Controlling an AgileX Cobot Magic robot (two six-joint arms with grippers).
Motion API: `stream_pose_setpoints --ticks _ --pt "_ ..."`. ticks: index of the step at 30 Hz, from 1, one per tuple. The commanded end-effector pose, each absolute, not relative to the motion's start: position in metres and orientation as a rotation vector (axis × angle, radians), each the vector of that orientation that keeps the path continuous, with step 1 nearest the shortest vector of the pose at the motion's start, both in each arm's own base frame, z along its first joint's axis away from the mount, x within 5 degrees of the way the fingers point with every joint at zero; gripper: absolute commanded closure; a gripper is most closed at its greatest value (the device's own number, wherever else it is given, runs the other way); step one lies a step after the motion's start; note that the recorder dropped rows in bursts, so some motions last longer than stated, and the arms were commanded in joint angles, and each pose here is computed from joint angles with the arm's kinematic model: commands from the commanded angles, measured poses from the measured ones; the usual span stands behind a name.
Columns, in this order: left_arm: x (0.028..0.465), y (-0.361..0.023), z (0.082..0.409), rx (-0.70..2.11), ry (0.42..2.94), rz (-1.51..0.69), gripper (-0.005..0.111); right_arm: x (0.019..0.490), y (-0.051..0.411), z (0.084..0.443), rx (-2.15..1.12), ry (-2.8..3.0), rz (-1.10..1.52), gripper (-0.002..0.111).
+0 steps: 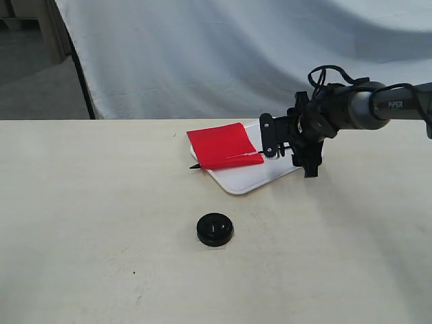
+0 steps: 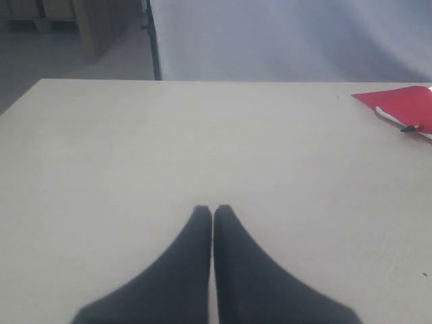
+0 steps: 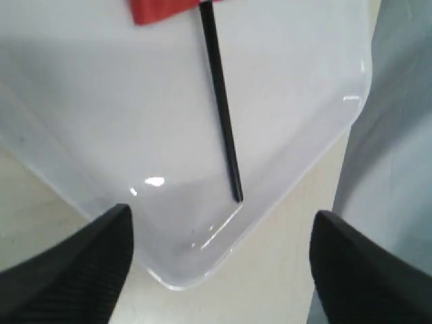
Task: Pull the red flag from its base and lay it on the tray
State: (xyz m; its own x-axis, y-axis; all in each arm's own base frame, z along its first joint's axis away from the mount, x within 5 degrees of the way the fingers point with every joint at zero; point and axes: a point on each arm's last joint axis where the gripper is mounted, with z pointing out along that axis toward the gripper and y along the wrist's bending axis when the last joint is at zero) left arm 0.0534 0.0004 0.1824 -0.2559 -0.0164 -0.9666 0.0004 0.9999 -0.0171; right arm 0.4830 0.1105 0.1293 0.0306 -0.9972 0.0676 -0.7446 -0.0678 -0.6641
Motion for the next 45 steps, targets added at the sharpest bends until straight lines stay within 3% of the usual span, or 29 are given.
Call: stream_pose_setpoints --ticks 1,4,5,6,7,15,23,28,36,45 --pt "0.054 0.000 0.182 -0.019 1.827 -0.021 0.105 0.476 0.106 0.164 -1.769 1.861 -0.739 0.050" --pt "0.054 0.000 0.182 -0.019 1.827 -0.021 0.105 0.468 0.102 0.187 -1.677 1.956 -0.694 0.070" --pt "0.054 0.000 0.182 -0.019 1.827 -0.021 0.105 0.465 0.102 0.194 -1.622 2.001 -0.669 0.081" --pt "0.054 0.000 0.182 -0.019 1.827 -0.021 0.105 0.460 0.099 0.204 -1.547 2.066 -0.631 0.101" --pt "0.054 0.000 0.182 -0.019 1.827 -0.021 0.105 0.458 0.096 0.209 -1.464 2.129 -0.596 0.108" --pt "0.054 0.000 0.182 -0.019 1.827 -0.021 0.105 0.427 0.057 0.233 -0.930 2.640 -0.181 0.109" --pt "0.054 0.000 0.182 -0.019 1.827 -0.021 0.105 0.377 -0.006 0.272 -0.327 2.769 0.277 0.109" --pt "0.054 0.000 0.182 -0.019 1.827 -0.021 0.105 0.315 -0.023 0.292 -0.122 2.551 0.167 0.109" --pt "0.054 0.000 0.182 -0.019 1.827 -0.021 0.105 0.211 -0.012 0.334 -0.034 2.002 -0.007 0.109" --pt "0.054 0.000 0.182 -0.019 1.827 -0.021 0.105 0.117 0.012 0.347 -0.085 1.482 0.063 0.109"
